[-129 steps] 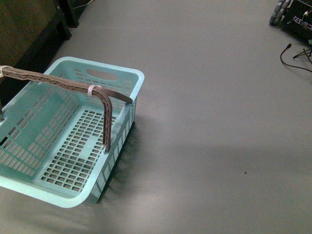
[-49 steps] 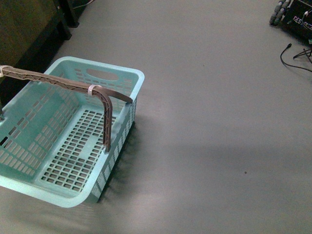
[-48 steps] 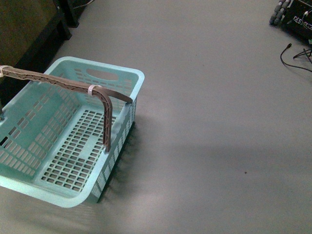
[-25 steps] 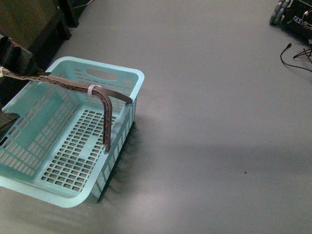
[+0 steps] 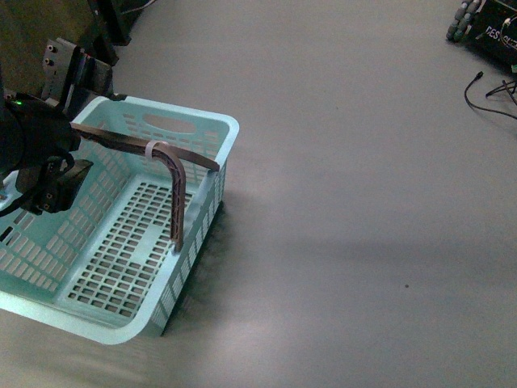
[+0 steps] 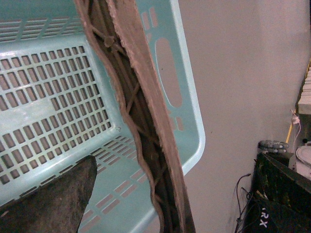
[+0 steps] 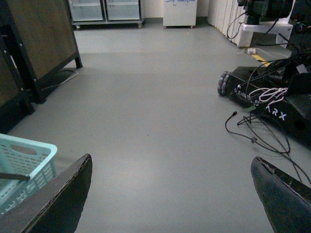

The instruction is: Pick lemon and mango into basket

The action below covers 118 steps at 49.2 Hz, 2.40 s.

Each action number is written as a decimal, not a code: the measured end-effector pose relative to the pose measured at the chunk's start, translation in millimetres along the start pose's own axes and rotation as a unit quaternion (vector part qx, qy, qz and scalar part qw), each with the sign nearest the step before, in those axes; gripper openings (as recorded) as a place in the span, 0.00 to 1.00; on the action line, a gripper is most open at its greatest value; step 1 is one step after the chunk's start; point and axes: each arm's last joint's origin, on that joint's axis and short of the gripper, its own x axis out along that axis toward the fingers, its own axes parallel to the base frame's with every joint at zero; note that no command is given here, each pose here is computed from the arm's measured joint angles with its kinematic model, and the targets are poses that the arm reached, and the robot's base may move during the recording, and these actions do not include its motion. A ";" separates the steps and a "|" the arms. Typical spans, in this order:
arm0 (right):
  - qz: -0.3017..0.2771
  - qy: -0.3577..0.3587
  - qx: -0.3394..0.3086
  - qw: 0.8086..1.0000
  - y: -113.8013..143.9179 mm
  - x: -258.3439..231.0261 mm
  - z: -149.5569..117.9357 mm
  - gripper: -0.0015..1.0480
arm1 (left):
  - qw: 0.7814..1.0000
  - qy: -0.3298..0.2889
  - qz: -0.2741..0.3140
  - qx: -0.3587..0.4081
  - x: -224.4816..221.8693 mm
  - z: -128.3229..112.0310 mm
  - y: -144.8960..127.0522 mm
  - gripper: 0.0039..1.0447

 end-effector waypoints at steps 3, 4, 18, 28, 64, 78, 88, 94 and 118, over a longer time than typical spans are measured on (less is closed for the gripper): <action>0.000 0.000 0.000 1.000 0.0 0.0 0.0 0.92 | 1.000 -0.002 0.000 -0.007 9.4 2.3 0.2 0.94; 0.000 0.000 0.000 1.000 0.0 0.0 0.0 0.92 | 1.000 -0.003 0.000 -0.008 11.6 3.2 0.0 0.94; 0.000 0.000 0.000 1.000 0.0 0.0 0.0 0.92 | 0.999 -0.027 -0.006 -0.027 34.9 20.4 -2.6 0.94; 0.000 0.000 0.000 1.000 0.0 0.0 0.0 0.92 | 0.999 -0.028 0.005 -0.027 47.7 21.9 -0.7 0.76; 0.000 0.000 0.000 1.000 0.0 0.0 0.0 0.92 | 0.993 -0.058 0.011 -0.101 -71.3 17.9 -44.6 0.05; 0.000 0.000 0.000 1.000 0.0 0.0 0.0 0.92 | 0.984 -0.110 -0.058 -0.129 -192.8 30.8 -91.8 0.05; 0.000 0.000 0.000 1.000 0.0 0.0 0.0 0.92 | 0.981 -0.125 -0.071 -0.132 -240.8 25.9 -102.8 0.05; 0.000 0.000 0.000 1.000 0.0 0.0 0.0 0.92 | 0.980 -0.115 -0.094 -0.130 -252.8 23.6 -110.9 0.05; 0.000 0.000 0.000 1.000 0.0 0.0 0.0 0.92 | 0.980 -0.117 -0.094 -0.132 -253.7 24.0 -111.6 0.05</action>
